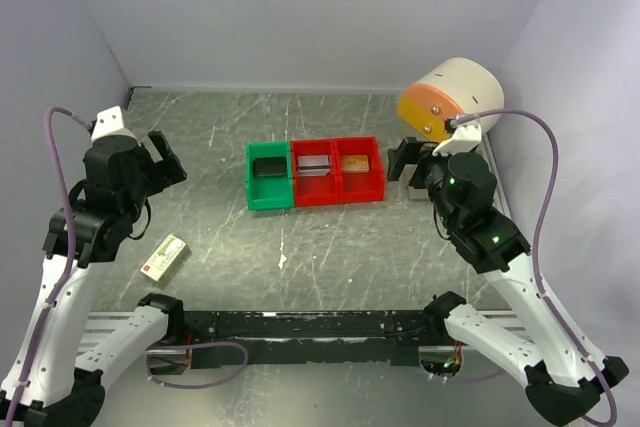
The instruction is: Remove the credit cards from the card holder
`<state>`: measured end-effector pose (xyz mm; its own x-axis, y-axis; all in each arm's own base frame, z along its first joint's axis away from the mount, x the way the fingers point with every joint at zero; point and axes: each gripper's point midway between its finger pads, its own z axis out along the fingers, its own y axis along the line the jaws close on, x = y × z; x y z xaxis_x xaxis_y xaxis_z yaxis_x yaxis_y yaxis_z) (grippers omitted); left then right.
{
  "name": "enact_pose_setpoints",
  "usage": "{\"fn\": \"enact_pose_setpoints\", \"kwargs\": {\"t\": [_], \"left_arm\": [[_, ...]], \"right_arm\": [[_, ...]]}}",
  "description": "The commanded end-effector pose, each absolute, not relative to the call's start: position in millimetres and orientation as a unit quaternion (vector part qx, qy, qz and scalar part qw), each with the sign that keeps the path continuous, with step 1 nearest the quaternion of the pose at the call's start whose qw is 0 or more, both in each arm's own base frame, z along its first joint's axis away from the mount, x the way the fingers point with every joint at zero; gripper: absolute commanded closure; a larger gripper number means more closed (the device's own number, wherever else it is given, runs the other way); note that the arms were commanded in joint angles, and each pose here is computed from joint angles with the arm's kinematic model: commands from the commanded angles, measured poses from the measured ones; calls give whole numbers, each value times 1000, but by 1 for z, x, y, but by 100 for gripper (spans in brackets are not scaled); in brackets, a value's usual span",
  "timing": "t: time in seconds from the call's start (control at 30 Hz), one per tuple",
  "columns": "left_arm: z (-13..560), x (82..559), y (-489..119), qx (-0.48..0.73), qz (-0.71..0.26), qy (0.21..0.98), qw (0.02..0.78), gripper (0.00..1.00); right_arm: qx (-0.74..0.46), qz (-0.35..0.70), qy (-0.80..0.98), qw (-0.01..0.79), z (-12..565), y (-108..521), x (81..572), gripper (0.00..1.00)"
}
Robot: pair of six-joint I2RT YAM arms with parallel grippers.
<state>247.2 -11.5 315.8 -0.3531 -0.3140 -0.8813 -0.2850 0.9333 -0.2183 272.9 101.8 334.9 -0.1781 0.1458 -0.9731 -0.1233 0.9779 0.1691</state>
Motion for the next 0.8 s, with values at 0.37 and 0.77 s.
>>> {"fn": "enact_pose_setpoints", "kwargs": {"t": [0.37, 0.77], "left_arm": [[262, 270, -86, -84, -122, 878, 455, 4], [198, 252, -132, -25, -179, 916, 359, 4]], "right_arm": [[75, 125, 856, 496, 229, 88, 309, 0], [170, 4, 913, 371, 135, 33, 326, 0]]}}
